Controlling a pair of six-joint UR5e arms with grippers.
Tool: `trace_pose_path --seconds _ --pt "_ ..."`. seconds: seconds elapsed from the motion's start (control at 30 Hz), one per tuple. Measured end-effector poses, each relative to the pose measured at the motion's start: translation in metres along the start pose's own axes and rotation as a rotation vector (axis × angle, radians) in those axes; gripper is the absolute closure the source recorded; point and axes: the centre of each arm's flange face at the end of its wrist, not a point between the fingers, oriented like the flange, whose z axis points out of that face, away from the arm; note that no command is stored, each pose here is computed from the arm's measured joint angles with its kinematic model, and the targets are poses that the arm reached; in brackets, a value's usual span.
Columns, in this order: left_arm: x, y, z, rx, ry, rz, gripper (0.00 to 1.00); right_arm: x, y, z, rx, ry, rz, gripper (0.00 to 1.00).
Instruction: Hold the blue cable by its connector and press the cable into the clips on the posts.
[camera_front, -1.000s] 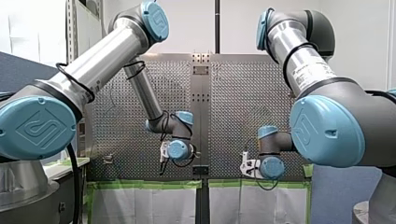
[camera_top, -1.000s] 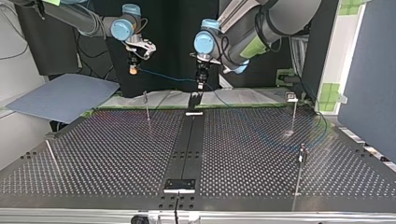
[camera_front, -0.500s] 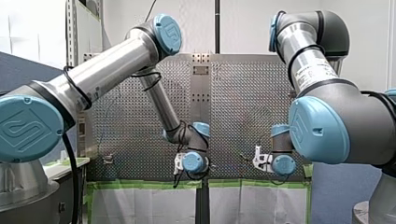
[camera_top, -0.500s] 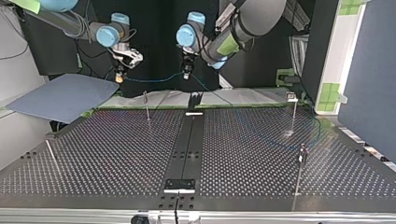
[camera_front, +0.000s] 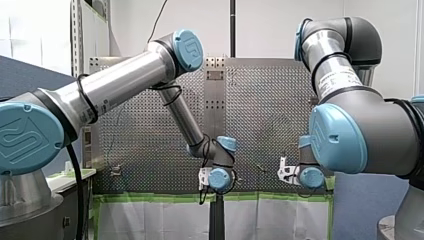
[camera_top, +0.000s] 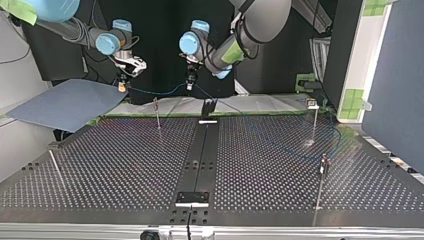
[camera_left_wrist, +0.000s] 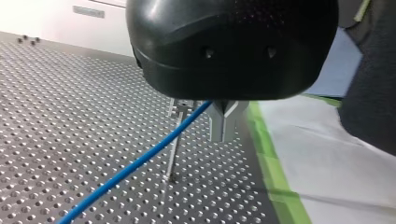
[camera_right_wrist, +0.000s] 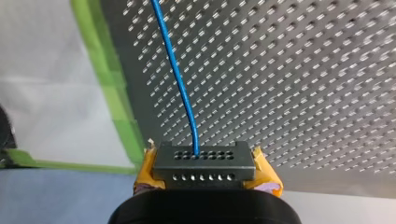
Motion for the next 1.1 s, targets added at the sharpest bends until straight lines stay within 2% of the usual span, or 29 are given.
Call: trace_pose_path --seconds 0.07,0.2,0.3,0.43,0.57,0.67,0.73,0.83,0.97,1.1 --pt "0.002 -0.005 0.005 0.004 -0.004 -0.005 1.0 -0.006 0.007 0.003 -0.004 -0.009 0.005 1.0" --pt "0.014 -0.012 0.012 0.009 0.008 0.0 1.0 -0.017 0.023 0.008 -0.007 -0.022 0.033 1.0" --pt "0.019 -0.016 0.016 0.01 0.003 -0.002 1.0 -0.017 0.034 0.014 -0.007 -0.021 0.045 1.0" --pt "0.021 -0.017 0.017 0.012 -0.001 -0.004 1.0 -0.013 0.05 0.022 -0.005 -0.012 0.05 1.0" --pt "0.013 -0.023 0.023 0.022 -0.017 -0.009 1.0 -0.004 0.066 0.029 0.001 0.0 0.036 1.0" --pt "0.007 -0.027 0.028 0.031 -0.027 -0.011 1.0 0.006 0.07 0.031 0.018 0.011 0.026 1.0" --pt "0.004 -0.029 0.031 0.036 -0.033 -0.012 1.0 0.013 0.071 0.033 0.031 0.024 0.03 1.0" --pt "-0.001 -0.032 0.034 0.041 -0.041 -0.015 1.0 0.022 0.071 0.038 0.048 0.042 0.047 1.0" --pt "-0.007 -0.034 0.04 0.055 -0.051 -0.02 1.0 0.027 0.069 0.042 0.077 0.054 0.08 1.0" --pt "-0.013 -0.038 0.044 0.07 -0.05 -0.02 1.0 0.029 0.068 0.044 0.09 0.063 0.105 1.0"
